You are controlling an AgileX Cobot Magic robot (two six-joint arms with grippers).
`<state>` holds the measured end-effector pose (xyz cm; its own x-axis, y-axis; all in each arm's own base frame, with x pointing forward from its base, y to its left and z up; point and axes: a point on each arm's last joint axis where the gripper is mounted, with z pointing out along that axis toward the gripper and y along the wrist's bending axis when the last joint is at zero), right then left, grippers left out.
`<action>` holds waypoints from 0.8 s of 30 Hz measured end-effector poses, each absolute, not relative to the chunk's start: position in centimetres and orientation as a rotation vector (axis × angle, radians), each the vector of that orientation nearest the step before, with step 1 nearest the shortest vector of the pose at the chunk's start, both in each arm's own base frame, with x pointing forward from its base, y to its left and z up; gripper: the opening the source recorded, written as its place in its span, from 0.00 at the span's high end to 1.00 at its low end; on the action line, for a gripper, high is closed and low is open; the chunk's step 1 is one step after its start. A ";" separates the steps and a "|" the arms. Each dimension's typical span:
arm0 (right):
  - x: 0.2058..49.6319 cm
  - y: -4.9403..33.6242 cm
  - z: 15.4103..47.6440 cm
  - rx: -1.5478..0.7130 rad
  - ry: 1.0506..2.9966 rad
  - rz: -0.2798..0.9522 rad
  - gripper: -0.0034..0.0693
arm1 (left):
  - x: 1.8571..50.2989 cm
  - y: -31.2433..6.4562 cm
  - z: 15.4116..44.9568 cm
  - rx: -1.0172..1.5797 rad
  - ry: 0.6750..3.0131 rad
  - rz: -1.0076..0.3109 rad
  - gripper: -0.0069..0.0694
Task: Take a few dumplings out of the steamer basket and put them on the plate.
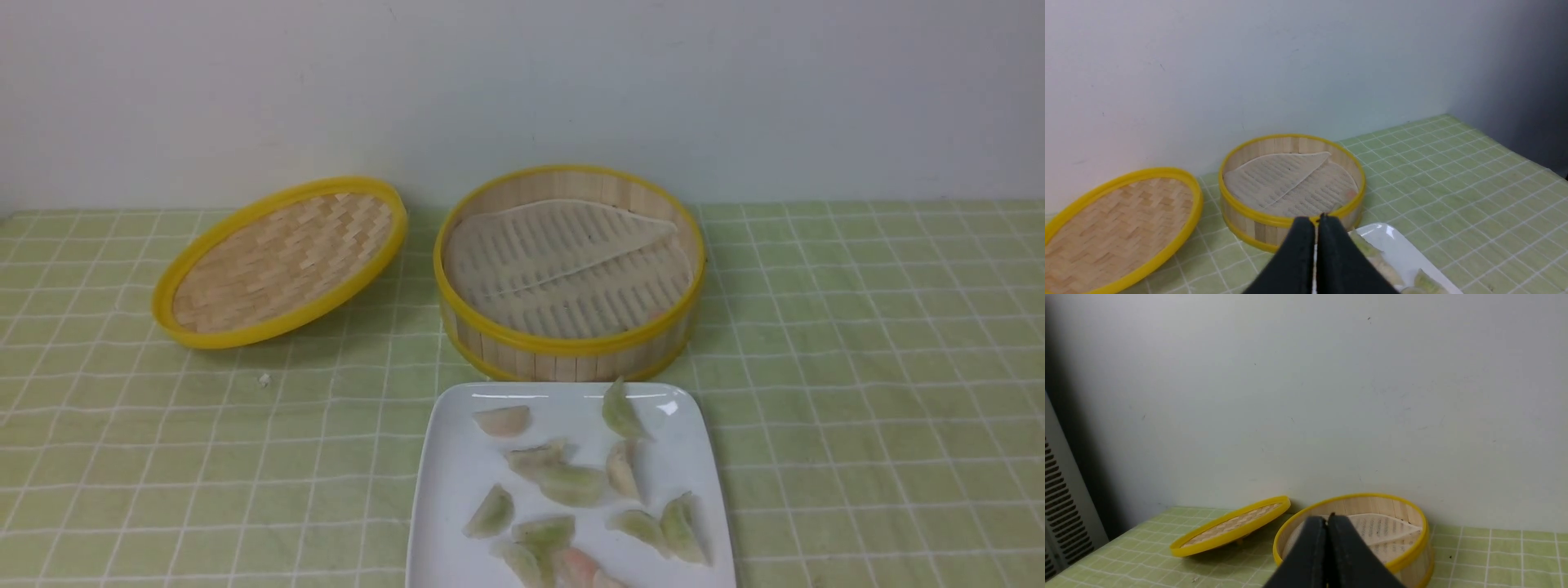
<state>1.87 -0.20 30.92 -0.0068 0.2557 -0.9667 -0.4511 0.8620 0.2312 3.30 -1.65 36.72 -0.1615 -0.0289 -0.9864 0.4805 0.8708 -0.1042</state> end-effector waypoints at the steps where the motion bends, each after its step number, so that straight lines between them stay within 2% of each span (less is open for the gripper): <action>1: 1.9 -0.2 30.9 -0.164 1.477 0.561 0.97 | 3.5 -1.6 36.0 0.334 1.674 -0.434 0.92; 8: 1.9 -0.2 30.9 -0.164 1.477 0.561 0.97 | 4.3 -0.8 27.6 0.136 1.682 -0.192 0.92; 11: 1.9 -0.2 30.9 -0.164 1.477 0.561 0.97 | 4.6 -0.5 23.4 0.062 1.718 -0.131 0.92; 12: 1.9 -0.2 30.9 -0.164 1.477 0.561 0.97 | 4.9 -0.4 21.1 0.040 1.756 -0.110 0.92; 15: 1.9 -0.2 30.9 -0.164 1.477 0.562 0.97 | 5.3 -0.4 18.2 0.031 1.830 -0.097 0.92; 17: 1.9 -0.2 30.9 -0.164 1.477 0.561 0.97 | 5.3 -0.4 17.3 0.027 1.859 -0.100 0.92; 24: 1.9 -0.2 30.9 -0.164 1.477 0.561 0.97 | 5.2 -0.5 17.0 0.023 1.881 -0.117 0.92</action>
<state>1.87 -0.20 30.92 -0.0068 0.2557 -0.9667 -0.4511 0.8620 0.2312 5.23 -0.53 17.03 -0.3091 -0.0432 -0.9500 0.0749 0.9948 -0.0696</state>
